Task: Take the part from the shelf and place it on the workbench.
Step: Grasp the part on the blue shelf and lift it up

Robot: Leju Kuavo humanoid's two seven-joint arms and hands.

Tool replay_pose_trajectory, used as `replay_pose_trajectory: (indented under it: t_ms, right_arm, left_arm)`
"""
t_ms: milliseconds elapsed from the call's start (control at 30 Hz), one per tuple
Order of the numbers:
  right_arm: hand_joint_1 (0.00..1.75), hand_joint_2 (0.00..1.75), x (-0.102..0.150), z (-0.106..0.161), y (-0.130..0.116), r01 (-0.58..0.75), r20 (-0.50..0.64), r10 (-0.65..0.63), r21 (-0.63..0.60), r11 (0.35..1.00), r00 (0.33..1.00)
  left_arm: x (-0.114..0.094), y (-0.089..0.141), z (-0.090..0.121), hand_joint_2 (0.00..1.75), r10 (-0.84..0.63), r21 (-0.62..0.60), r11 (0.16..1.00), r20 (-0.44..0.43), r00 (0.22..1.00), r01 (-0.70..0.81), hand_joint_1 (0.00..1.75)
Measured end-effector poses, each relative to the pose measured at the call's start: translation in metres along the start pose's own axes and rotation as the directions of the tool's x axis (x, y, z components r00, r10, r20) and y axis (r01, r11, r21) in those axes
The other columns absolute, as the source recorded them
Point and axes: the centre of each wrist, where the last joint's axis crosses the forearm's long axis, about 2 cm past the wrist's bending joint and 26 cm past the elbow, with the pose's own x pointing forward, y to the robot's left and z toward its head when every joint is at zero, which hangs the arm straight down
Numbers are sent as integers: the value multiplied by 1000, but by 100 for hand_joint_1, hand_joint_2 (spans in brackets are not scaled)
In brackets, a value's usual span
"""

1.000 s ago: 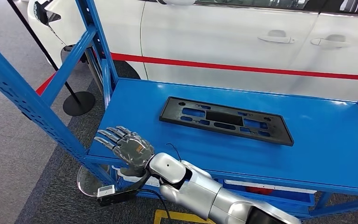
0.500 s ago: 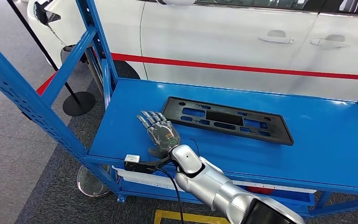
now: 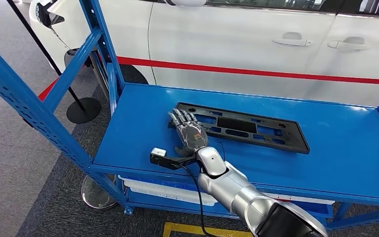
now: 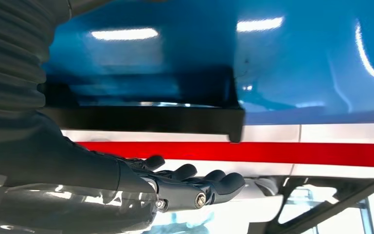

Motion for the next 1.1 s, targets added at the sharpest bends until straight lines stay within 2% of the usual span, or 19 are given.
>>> replay_pose_trajectory:
  t_ms: [500,633,800,933,1100]
  right_arm:
    - [0,175,-4,-1,-1,-28,-25,28,-4,1000,999]
    - [0,175,-8,-5,-5,-111,-153,110,2,994,982]
    - [0,175,-39,-8,-13,-178,-316,169,1,984,934]
    - [0,175,-64,-6,-17,-186,-376,175,6,983,910]
    - [0,175,-76,-5,-19,-177,-410,165,8,984,897]
  left_arm:
    - [-3,1,-1,0,-9,3,1000,0,1000,9,0]
    - [-4,2,-1,0,-9,1,1000,-4,1000,9,0]
    - [-5,2,-1,0,1,0,1000,-15,1000,-1,0]
    - [-6,2,-2,0,4,0,1000,-18,1000,-4,0]
    - [-7,3,-2,0,3,2,1000,-19,1000,-3,0]
